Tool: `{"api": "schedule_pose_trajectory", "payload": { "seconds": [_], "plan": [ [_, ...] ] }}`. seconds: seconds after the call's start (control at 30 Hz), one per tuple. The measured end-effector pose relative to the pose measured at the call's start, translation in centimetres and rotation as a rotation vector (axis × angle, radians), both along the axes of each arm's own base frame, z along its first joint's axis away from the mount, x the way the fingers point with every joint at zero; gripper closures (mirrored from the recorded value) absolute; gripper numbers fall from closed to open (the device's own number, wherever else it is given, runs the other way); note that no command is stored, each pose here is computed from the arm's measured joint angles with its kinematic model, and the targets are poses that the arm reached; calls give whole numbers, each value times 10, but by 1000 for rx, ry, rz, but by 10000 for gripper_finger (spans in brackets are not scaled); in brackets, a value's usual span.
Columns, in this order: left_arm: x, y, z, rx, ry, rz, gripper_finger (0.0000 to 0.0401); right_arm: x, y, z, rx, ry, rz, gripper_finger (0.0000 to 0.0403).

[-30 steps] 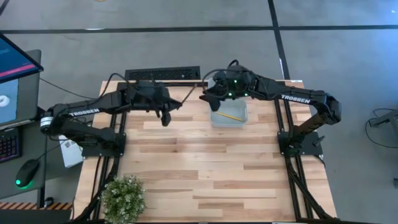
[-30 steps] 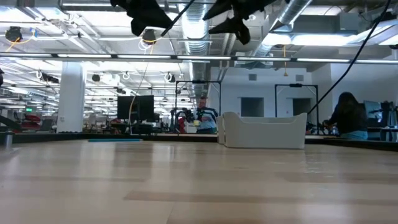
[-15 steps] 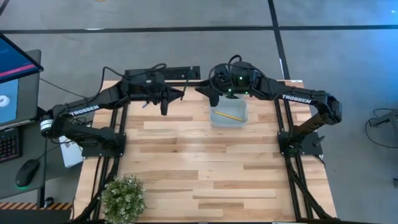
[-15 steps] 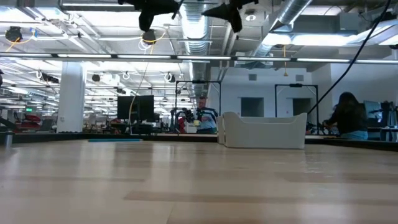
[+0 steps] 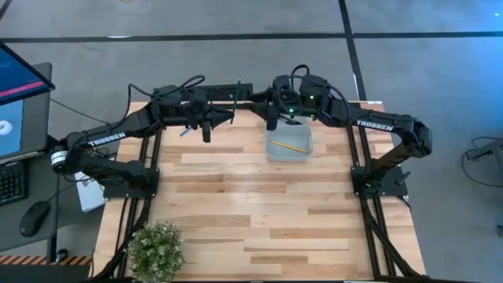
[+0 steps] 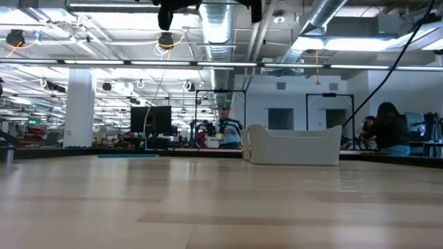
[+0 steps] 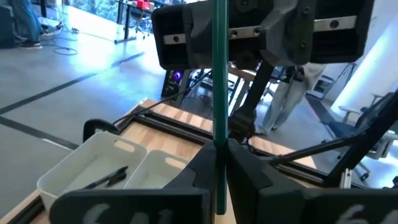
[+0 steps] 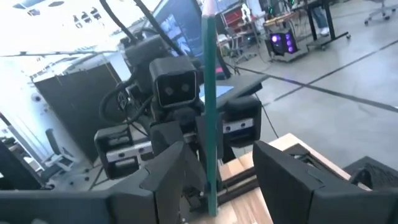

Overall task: Sort pens & pencils
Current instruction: Put the green pencil into the bottom bin

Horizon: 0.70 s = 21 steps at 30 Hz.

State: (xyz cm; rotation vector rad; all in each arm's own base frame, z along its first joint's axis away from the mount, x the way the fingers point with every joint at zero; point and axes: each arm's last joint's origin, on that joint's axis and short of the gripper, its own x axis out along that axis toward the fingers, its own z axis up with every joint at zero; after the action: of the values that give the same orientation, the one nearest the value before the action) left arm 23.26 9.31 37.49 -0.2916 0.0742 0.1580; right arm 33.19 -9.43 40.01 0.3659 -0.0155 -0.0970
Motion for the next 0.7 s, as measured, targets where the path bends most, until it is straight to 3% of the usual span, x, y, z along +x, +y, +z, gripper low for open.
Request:
{"api": "schedule_pose_trajectory", "payload": {
  "seconds": [0.7],
  "plan": [
    [15, 1, 3, -17, -106, -86, 390, -1, -2, 9, -53, -89, -19, 193]
  ]
}}
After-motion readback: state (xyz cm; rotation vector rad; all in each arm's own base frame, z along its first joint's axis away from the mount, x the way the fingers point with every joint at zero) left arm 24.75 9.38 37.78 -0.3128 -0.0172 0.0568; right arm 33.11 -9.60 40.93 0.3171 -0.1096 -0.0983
